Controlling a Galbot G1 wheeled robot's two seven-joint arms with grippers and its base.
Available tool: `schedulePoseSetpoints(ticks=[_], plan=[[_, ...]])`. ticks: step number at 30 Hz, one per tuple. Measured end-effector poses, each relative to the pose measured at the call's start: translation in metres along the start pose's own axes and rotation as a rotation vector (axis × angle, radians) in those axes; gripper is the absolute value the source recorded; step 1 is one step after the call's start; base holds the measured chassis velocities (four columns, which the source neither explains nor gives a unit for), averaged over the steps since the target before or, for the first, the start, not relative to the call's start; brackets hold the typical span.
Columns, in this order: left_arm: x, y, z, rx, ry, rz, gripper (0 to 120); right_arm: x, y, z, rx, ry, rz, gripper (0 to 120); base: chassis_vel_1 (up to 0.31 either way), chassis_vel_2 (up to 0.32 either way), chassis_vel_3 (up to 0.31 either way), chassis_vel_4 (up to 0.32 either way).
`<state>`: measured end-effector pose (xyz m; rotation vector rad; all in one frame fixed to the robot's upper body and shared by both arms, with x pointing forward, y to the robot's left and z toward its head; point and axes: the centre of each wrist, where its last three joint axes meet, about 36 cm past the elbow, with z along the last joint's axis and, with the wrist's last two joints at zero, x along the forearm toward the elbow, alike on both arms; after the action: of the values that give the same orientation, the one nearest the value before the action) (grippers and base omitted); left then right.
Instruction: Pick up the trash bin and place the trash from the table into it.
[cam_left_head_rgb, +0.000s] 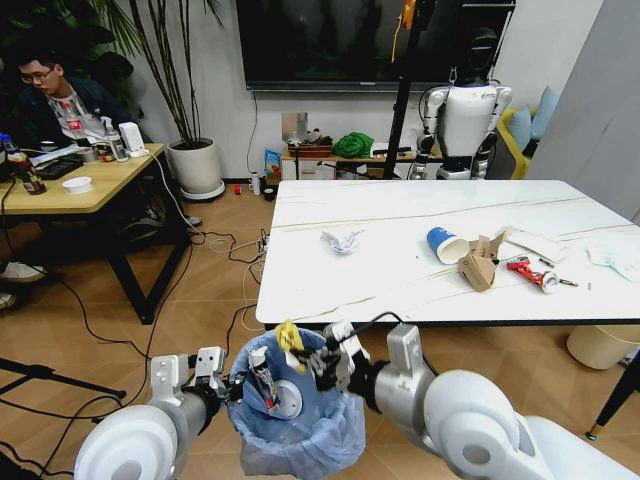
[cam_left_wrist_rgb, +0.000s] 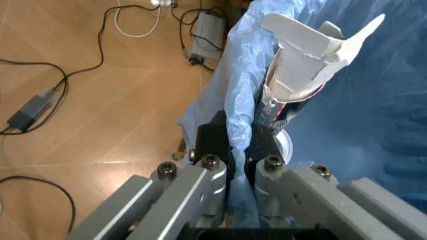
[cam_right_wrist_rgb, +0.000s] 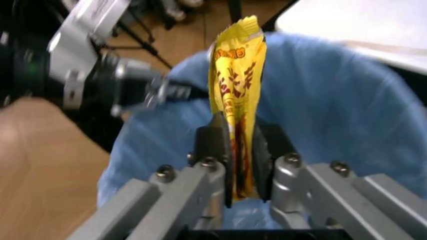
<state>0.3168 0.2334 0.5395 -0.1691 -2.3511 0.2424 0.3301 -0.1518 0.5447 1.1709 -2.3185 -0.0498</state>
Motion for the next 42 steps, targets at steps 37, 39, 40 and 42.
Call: schedulePoseSetpoints(ticks=[37,39,40,42], plan=[[0.001,-0.011,0.015,-0.024,0.038,0.04,0,-0.053,-0.151,-0.136,-0.205,-0.217,0.486,100,0.0,0.0,0.0,0.0],[0.001,-0.012,0.015,-0.025,0.038,0.041,0,-0.057,-0.153,-0.138,-0.206,-0.215,0.493,100,0.0,0.0,0.0,0.0],[0.001,-0.012,0.016,-0.029,0.04,0.043,0,-0.074,-0.161,-0.146,-0.211,-0.206,0.515,100,0.0,0.0,0.0,0.0],[0.001,-0.012,0.014,-0.035,0.035,0.042,0,-0.092,-0.17,-0.157,-0.224,-0.203,0.532,100,0.0,0.0,0.0,0.0]])
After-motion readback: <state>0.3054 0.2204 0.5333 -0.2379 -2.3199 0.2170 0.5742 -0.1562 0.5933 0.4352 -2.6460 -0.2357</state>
